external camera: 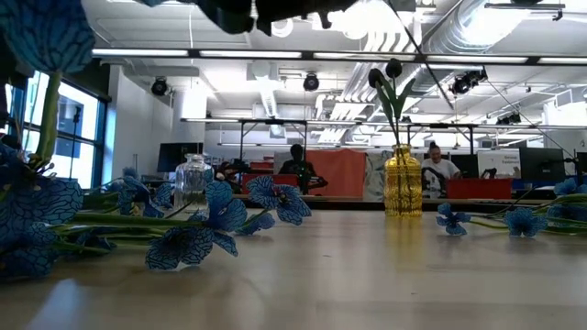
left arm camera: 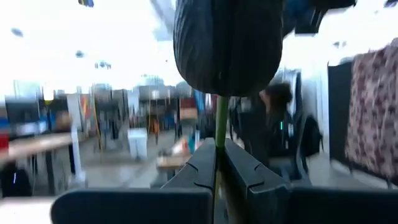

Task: Sort flowers into vase by color
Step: Put the black tulip flower into the yellow crystal vase

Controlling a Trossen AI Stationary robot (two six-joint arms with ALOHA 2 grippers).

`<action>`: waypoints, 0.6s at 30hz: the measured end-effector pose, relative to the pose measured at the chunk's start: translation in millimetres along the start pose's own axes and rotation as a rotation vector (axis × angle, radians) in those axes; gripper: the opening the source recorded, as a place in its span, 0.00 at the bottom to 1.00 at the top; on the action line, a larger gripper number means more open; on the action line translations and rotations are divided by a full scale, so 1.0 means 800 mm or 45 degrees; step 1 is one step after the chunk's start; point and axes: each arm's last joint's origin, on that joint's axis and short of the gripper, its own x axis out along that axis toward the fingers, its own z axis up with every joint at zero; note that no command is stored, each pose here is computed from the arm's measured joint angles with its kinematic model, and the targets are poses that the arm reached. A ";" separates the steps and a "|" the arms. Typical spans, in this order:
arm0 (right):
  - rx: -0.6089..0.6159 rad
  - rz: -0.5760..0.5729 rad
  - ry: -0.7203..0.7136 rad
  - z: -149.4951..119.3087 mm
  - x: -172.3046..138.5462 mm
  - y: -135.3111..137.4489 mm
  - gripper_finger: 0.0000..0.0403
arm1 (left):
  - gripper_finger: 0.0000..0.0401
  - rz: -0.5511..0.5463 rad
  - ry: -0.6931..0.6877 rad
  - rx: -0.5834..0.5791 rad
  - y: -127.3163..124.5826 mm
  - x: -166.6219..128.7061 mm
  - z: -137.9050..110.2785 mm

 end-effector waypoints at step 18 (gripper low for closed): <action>0.056 0.000 0.008 -0.003 -0.007 -0.008 0.60 | 0.00 0.198 0.400 0.055 0.066 0.031 0.026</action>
